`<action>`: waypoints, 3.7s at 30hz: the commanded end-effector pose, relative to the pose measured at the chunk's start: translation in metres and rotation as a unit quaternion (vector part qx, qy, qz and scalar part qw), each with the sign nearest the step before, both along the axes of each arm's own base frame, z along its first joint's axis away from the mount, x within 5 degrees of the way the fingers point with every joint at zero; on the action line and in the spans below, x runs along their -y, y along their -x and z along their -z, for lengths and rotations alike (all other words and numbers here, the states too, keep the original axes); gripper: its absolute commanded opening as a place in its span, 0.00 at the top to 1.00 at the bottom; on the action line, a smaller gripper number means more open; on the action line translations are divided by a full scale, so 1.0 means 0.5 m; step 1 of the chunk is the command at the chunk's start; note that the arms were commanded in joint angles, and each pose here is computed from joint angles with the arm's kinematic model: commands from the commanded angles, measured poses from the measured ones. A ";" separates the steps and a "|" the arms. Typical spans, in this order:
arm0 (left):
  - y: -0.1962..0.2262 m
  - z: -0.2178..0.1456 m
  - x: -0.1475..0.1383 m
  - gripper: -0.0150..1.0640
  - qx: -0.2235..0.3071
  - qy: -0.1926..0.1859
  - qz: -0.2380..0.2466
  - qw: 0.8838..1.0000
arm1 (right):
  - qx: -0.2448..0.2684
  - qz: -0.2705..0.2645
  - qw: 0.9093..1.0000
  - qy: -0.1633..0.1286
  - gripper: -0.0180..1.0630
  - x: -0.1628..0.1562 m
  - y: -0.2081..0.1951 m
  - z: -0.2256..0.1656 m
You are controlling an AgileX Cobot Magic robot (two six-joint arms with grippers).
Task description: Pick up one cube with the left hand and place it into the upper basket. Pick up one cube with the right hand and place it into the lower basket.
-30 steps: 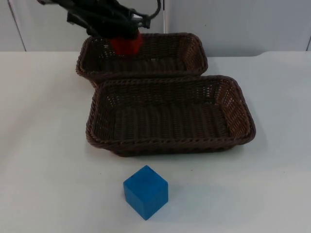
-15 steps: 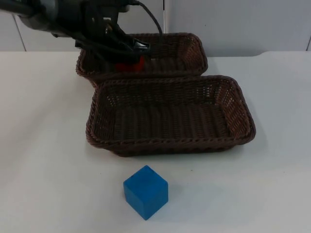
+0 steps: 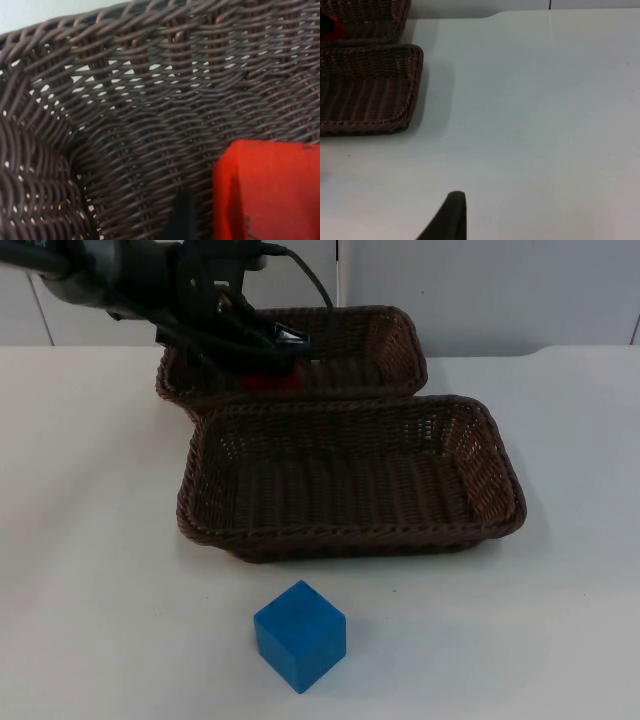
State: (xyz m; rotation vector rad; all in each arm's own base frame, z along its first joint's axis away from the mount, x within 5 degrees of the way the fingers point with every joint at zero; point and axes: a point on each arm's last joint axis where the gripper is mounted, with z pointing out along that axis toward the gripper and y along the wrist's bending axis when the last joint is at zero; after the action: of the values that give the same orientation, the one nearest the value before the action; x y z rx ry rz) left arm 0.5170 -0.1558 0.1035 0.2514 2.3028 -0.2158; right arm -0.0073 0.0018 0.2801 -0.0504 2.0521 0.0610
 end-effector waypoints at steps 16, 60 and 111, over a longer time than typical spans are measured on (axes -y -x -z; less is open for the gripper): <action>0.041 -0.195 -0.006 0.22 -0.015 0.015 0.006 1.000 | 0.004 -0.001 1.000 0.002 0.01 -0.001 0.001 -0.001; 0.467 -0.442 -0.139 0.22 0.111 0.037 -0.003 0.993 | 0.004 -0.001 1.000 0.002 0.01 -0.001 0.001 -0.001; 0.895 -0.503 -0.269 0.22 0.126 0.002 0.012 0.992 | 0.004 -0.001 1.000 0.002 0.01 -0.001 0.001 -0.001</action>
State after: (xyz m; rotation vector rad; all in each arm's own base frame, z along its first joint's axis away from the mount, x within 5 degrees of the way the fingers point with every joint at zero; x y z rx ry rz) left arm 0.0717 -0.0213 0.3560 0.2973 2.0458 -0.1781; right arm -0.0073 0.0018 0.2801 -0.0504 2.0521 0.0610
